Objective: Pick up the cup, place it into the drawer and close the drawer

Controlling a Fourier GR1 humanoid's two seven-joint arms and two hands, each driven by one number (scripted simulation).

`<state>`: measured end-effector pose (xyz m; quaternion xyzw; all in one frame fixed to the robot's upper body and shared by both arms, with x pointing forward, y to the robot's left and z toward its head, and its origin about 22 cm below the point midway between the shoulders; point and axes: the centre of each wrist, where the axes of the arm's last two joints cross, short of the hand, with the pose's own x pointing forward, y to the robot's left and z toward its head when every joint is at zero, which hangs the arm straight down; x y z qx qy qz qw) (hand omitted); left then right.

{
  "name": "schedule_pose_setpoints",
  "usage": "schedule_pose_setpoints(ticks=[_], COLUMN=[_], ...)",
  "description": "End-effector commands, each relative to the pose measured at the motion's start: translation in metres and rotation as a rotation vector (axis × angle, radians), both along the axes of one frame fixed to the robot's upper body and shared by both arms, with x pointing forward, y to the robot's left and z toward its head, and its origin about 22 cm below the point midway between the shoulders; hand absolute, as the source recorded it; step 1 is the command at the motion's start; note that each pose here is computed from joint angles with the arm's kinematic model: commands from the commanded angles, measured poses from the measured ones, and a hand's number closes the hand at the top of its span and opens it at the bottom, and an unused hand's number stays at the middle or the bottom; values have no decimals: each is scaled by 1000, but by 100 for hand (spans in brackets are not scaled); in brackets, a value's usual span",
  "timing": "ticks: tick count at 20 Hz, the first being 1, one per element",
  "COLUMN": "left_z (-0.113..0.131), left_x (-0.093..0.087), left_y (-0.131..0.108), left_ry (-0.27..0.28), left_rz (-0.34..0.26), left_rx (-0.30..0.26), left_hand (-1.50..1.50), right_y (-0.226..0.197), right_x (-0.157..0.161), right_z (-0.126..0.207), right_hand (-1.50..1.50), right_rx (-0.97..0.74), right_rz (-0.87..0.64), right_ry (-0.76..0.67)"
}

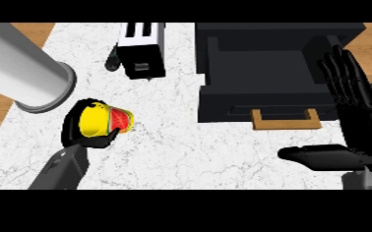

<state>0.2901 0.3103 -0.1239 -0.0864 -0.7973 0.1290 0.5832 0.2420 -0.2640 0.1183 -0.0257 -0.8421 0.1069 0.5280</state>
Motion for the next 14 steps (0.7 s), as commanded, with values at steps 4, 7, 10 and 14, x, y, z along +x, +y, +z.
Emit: schedule_pose_setpoints(ticks=[4, 7, 10, 14], left_z=[24, 40, 75, 115], left_x=[22, 45, 68, 80], left_y=[3, -35, -50, -85], left_ry=[-239, -254, -294, -328], left_rz=[-4, -84, -163, -175], left_rx=[-55, 3, 13, 80], left_hand=[150, 150, 150, 150], right_y=[-10, -17, -23, -24], right_x=[-4, -17, -4, -17], right_z=[-7, -17, 5, -5], right_hand=[-150, -150, -150, -150], right_rx=[3, 16, -3, 11], right_rz=[-1, -14, -37, -32], right_ry=[12, 20, 11, 41])
